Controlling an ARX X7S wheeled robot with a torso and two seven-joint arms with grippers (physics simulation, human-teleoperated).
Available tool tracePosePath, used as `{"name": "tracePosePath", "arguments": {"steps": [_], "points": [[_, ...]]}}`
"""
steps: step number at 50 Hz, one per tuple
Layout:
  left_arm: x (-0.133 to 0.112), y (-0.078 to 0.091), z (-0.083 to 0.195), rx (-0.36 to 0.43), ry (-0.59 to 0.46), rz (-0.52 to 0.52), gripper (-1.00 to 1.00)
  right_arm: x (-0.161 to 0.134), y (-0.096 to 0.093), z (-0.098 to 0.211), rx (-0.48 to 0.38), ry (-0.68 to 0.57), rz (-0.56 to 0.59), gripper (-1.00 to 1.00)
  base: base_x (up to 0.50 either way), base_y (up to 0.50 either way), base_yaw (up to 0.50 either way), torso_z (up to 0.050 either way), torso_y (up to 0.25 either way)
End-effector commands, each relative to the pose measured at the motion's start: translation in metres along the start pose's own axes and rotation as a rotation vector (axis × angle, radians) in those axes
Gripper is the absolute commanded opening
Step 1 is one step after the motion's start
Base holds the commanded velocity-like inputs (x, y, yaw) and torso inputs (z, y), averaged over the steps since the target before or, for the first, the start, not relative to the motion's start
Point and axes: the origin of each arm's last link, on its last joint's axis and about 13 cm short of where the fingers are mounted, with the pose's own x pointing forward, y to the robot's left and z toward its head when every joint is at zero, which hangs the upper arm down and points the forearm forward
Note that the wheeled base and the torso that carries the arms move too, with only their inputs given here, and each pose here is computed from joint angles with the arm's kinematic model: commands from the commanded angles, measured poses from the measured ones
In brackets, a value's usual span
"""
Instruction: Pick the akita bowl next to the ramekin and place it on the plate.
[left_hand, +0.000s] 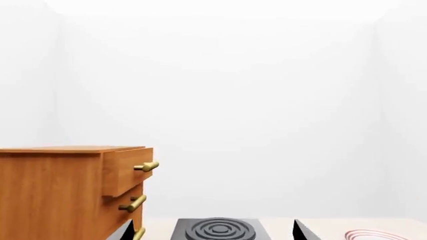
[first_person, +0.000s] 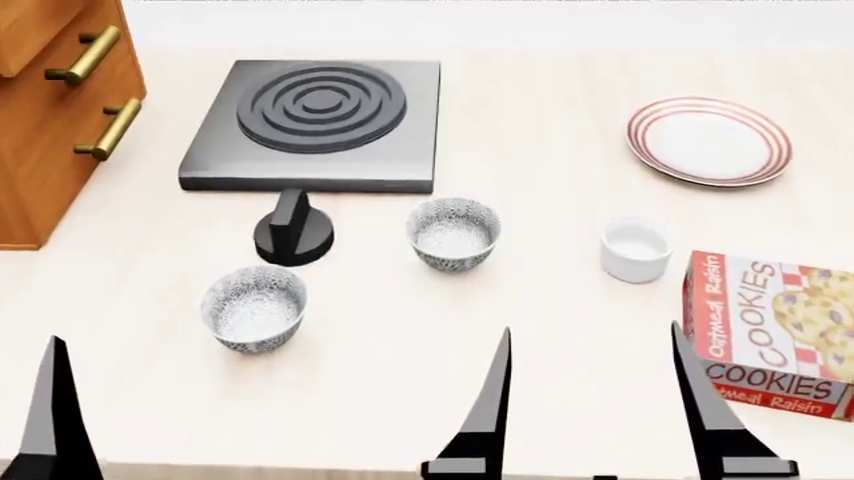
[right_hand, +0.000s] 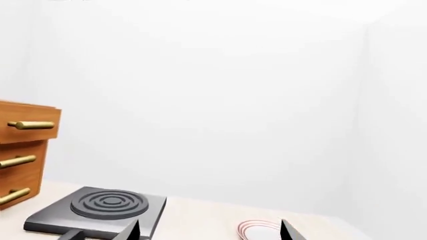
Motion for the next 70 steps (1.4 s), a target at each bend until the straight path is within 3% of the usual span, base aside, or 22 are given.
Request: {"name": "tracePosePath", "arguments": {"steps": [1,70], "points": [[0.0007,0.0002,0.0006,0.006,0.0,0.007,1.0,-0.0006,-0.0003,0.0001,0.009,-0.007,-0.003,1.0,0.27,0.0,0.0,0.0,0.0],[-0.0009,0.0006,0.0003,0.008,-0.001,0.006,1.0,-0.0007,0.0004,-0.0007,0.018,0.002,-0.004,1.0,0.28,0.0,0.0,0.0,0.0]]}}
